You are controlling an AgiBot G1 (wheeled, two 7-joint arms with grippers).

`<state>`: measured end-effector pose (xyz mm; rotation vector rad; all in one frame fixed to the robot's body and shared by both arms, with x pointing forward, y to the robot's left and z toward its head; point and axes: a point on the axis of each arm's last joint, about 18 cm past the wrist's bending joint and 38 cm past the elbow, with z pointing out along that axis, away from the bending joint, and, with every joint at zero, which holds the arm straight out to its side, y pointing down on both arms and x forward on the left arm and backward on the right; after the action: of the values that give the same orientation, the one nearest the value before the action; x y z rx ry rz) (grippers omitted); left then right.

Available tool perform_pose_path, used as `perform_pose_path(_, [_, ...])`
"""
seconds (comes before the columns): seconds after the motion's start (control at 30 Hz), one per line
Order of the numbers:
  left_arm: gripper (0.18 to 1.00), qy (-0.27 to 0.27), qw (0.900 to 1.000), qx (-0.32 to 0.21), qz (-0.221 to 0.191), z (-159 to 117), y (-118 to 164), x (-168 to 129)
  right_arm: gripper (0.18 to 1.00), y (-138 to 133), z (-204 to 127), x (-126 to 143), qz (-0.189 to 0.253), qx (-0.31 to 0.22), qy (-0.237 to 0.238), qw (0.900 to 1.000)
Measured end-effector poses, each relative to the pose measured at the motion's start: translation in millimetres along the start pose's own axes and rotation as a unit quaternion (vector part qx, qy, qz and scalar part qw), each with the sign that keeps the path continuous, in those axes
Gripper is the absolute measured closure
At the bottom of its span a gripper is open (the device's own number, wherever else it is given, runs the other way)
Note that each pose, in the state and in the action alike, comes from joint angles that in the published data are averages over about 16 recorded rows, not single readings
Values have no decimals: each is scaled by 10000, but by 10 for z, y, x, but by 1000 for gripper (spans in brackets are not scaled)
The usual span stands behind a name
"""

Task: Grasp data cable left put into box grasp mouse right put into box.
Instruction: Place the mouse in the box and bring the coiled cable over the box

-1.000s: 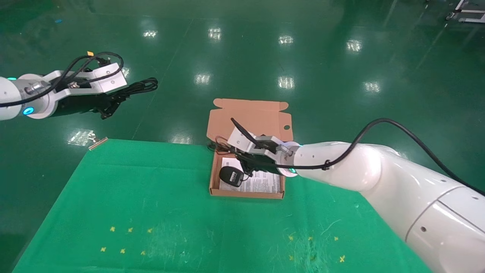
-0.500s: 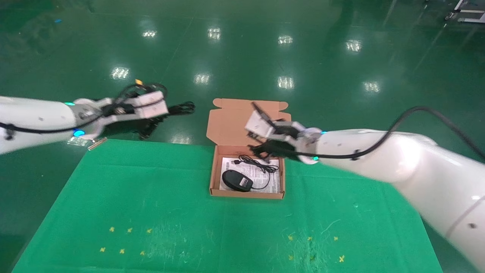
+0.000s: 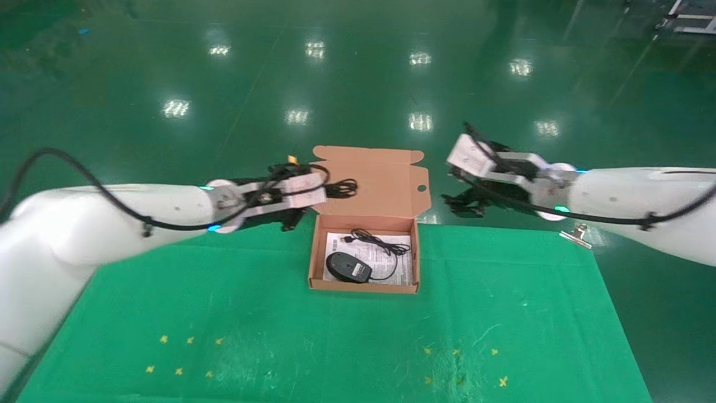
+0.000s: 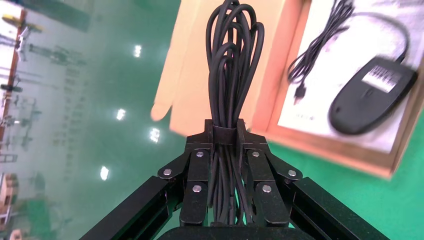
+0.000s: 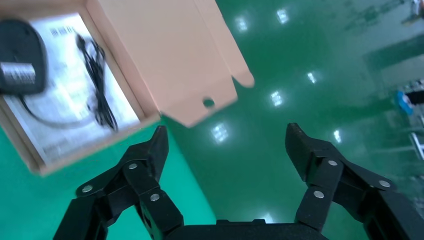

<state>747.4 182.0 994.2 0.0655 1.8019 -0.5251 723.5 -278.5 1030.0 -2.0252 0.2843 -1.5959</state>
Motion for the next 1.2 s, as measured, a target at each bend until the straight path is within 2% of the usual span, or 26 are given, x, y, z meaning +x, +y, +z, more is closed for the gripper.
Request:
perform_pose_path(0.23, [922, 128, 9996, 230, 117, 228, -235, 211, 280, 200, -264, 134, -29, -237, 142, 9996])
perform_pose_path(0.43, [922, 236, 9988, 363, 231, 345, -366, 378, 216, 263, -396, 162, -35, -373, 212, 9991])
perform_pose_path(0.77, [922, 379, 9977, 424, 370, 435, -447, 563, 181, 247, -461, 133, -32, -465, 288, 9985])
perform_pose_path(1.2, [912, 438, 9976, 366, 398, 464, -439, 601, 178, 236, -481, 114, -47, -499, 325, 9982])
